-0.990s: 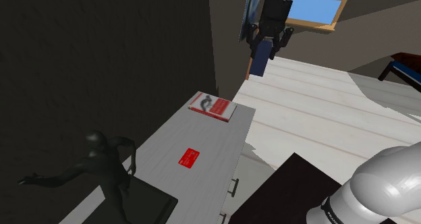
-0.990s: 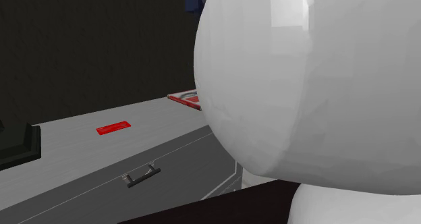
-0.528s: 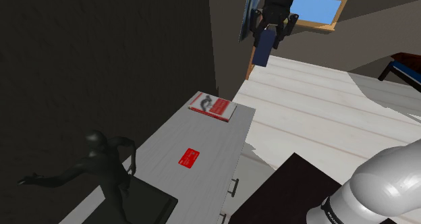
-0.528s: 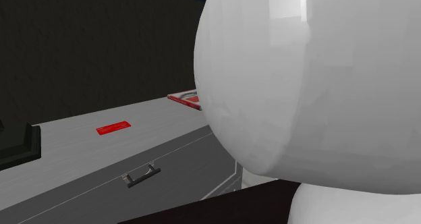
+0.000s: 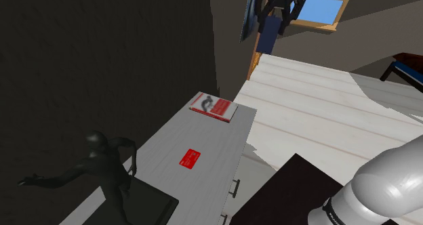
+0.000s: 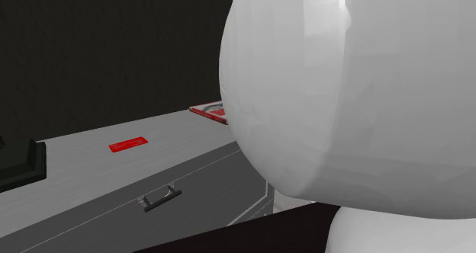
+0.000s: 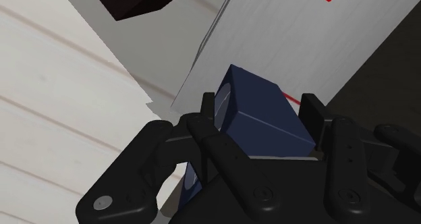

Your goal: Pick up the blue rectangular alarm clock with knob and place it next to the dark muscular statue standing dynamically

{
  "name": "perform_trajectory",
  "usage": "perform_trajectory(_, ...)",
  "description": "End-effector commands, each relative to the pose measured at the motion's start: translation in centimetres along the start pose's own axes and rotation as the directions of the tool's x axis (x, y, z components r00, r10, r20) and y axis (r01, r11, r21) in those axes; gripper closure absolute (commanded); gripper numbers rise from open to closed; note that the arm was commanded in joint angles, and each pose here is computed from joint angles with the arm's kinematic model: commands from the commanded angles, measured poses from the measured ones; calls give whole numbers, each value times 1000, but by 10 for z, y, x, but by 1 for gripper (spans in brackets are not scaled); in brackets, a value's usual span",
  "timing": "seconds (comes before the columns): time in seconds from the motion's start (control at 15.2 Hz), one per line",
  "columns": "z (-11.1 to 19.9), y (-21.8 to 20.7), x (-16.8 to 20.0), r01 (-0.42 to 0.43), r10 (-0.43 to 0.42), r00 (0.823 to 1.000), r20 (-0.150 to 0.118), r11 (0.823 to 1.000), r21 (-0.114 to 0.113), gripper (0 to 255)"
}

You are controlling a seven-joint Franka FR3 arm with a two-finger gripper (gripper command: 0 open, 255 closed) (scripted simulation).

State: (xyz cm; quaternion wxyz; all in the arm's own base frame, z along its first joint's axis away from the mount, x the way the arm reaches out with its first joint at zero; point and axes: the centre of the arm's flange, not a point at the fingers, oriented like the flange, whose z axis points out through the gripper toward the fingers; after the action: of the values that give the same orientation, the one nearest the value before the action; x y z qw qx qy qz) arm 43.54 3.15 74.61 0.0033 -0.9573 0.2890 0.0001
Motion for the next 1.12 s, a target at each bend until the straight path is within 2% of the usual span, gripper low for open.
perform_trajectory(0.0,-11,1,0,0,0,1000,0,1000,0,255)
perform_trajectory(0.13,-20,1,0,0,0,1000,0,1000,0,255)
perform_trajectory(1.06,-19,-96,-158,0,0,1000,0,1000,0,255)
